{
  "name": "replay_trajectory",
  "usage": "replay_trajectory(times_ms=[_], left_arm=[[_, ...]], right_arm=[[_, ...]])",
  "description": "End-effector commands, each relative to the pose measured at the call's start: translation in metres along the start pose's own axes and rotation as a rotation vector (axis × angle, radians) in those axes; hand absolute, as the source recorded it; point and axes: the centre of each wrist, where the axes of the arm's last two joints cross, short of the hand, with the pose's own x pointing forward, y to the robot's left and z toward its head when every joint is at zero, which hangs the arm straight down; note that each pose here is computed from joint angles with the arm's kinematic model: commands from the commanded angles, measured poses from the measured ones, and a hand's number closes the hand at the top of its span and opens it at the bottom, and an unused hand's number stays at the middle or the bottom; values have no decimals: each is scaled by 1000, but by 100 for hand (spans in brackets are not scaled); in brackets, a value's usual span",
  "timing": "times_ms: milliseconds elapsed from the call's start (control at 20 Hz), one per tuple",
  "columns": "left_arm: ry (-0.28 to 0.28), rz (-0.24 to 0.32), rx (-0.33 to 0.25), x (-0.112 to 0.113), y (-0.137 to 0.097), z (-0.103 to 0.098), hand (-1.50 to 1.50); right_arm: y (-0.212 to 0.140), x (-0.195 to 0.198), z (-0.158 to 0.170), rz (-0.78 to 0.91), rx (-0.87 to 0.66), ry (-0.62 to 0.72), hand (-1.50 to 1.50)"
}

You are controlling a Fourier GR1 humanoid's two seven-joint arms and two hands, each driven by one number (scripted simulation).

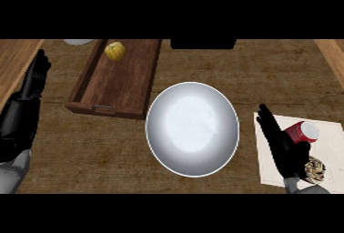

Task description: Pick the cupcake from the placemat and place it in the bowl

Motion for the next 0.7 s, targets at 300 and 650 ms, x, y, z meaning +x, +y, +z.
replay_trajectory(times_ms=[300, 650], left_arm=[[217, 217, 100, -23, 5, 4, 0], [270, 318, 163, -37, 36, 3, 0]], right_arm=[[-31, 101, -16, 475, 289, -509, -150], [-19, 37, 87, 326, 141, -680, -150]])
